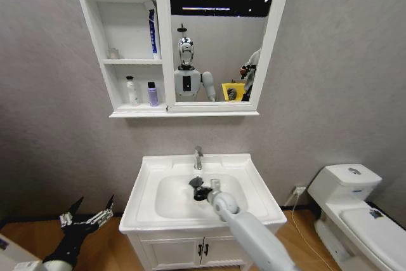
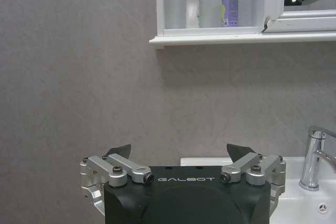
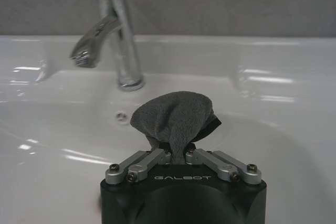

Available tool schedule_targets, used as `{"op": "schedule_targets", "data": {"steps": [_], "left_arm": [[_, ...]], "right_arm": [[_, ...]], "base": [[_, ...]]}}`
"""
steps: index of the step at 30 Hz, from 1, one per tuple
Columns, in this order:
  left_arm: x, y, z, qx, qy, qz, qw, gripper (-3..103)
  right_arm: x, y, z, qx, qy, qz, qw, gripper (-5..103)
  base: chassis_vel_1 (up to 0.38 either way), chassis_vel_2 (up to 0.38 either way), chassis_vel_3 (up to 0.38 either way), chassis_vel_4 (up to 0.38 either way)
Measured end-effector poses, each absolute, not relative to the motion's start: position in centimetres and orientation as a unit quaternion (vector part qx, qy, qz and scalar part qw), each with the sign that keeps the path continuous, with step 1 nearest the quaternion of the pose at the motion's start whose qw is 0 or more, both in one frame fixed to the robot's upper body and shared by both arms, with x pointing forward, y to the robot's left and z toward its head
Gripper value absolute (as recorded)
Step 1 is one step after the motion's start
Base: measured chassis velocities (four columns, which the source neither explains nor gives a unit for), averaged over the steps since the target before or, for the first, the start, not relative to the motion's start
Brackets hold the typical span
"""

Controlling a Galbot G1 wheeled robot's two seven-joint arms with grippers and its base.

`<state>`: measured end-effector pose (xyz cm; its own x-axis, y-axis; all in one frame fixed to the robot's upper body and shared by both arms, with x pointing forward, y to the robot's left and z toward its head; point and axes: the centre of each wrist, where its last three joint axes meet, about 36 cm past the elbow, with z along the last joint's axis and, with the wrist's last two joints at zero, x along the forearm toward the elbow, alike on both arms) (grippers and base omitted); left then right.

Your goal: Move facial cleanser and shampoo from washbasin to cabinet, then wipe washbasin with towel.

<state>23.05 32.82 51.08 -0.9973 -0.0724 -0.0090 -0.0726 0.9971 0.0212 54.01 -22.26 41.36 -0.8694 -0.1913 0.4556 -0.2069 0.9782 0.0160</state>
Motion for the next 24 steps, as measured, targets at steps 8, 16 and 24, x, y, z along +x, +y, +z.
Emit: {"op": "schedule_targets", "data": {"steps": [8,16,24], "left_arm": [[23.1,32.8,51.1,-0.036,0.999,0.011,0.004,100],[23.1,32.8,51.1,-0.036,0.999,0.011,0.004,100],[23.1,32.8,51.1,-0.036,0.999,0.011,0.004,100]], "right_arm": [[55.0,-33.0,42.6,0.066,-0.985,0.051,0.15,7],[57.1,-35.6,40.2,0.054,-0.988,0.06,0.129,7],[59.3,-37.8,35.9,0.046,-0.988,0.068,0.128,6]], "base": [[0.0,0.0,0.0,0.0],[0.0,0.0,0.0,0.0],[0.0,0.0,0.0,0.0]]}}
